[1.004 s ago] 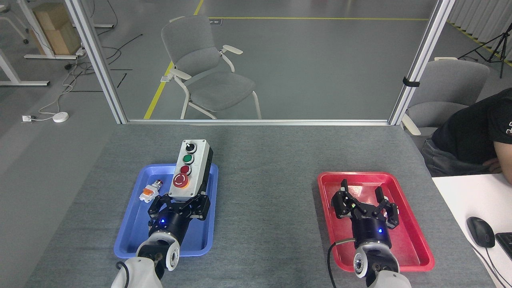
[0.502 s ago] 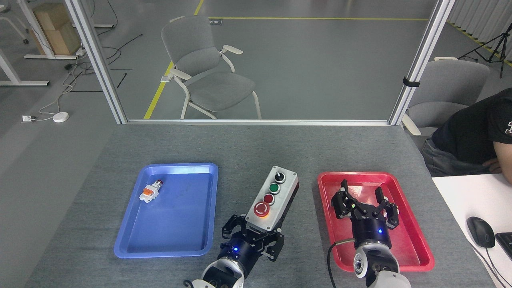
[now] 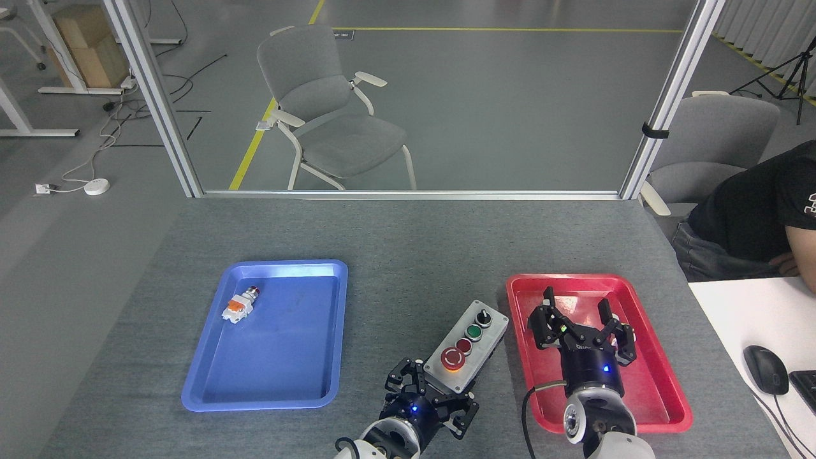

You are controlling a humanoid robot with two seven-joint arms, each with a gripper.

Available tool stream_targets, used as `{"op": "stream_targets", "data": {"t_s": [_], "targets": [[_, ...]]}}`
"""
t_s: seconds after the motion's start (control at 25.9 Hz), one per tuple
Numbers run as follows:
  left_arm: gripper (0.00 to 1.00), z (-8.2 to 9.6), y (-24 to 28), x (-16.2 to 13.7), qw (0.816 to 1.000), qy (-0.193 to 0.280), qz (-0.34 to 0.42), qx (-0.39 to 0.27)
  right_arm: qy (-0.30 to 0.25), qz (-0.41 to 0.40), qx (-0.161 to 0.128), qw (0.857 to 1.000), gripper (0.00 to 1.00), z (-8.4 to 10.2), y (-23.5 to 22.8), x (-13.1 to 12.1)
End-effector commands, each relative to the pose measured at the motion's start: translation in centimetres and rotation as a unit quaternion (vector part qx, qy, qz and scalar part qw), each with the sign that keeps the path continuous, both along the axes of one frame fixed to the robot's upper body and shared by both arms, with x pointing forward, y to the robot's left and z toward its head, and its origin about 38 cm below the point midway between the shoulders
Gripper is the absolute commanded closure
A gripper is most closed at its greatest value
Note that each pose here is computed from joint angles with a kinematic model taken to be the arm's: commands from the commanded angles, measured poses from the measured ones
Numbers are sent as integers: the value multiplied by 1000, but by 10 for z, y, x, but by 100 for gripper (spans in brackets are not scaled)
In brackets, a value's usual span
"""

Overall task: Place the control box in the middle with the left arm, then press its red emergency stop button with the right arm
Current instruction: 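Carry the control box to the table between the trays and set it down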

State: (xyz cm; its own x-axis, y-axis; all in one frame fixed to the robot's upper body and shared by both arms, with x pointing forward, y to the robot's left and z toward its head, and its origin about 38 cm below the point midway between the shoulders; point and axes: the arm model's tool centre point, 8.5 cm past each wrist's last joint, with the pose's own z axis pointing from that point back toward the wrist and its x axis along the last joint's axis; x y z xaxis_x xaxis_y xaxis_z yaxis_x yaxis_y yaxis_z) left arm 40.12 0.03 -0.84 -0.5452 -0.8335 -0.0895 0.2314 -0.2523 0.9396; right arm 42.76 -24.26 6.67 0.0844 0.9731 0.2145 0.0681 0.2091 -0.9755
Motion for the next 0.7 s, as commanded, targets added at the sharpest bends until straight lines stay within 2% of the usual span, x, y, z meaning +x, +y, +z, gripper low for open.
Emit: {"op": "stream_targets", "data": {"t_s": [0.0, 0.08, 0.27, 0.31, 0.39, 0.42, 0.46, 0.5, 0.54, 0.66], "targets": [[100, -7, 4, 2, 1000, 11, 6, 9, 0, 0, 0, 1000, 0, 0, 0, 0], [100, -12, 8, 2, 1000, 18, 10, 16, 0, -1, 0, 1000, 0, 0, 0, 0], [99, -13, 13, 9, 1000, 18, 17, 19, 0, -1, 0, 1000, 0, 0, 0, 0], [88, -12, 13, 10, 1000, 18, 18, 17, 1, 0, 0, 1000, 0, 0, 0, 0], [53, -11, 13, 11, 1000, 17, 18, 17, 2, 1, 1, 1000, 2, 0, 1, 0], [39, -10, 13, 11, 1000, 15, 20, 18, 2, 1, 2, 1000, 4, -1, 1, 0], [27, -10, 14, 12, 1000, 14, 22, 18, 4, 3, 2, 1000, 9, -1, 2, -1], [13, -9, 14, 12, 1000, 11, 24, 17, 4, 6, 0, 1000, 22, -1, 2, 0], [3, -8, 13, 12, 999, 9, 26, 17, 6, 8, 0, 1000, 33, -1, 2, 0], [2, -7, 17, 13, 999, 5, 29, 17, 5, 20, 2, 1000, 49, 0, 9, 1]]}}
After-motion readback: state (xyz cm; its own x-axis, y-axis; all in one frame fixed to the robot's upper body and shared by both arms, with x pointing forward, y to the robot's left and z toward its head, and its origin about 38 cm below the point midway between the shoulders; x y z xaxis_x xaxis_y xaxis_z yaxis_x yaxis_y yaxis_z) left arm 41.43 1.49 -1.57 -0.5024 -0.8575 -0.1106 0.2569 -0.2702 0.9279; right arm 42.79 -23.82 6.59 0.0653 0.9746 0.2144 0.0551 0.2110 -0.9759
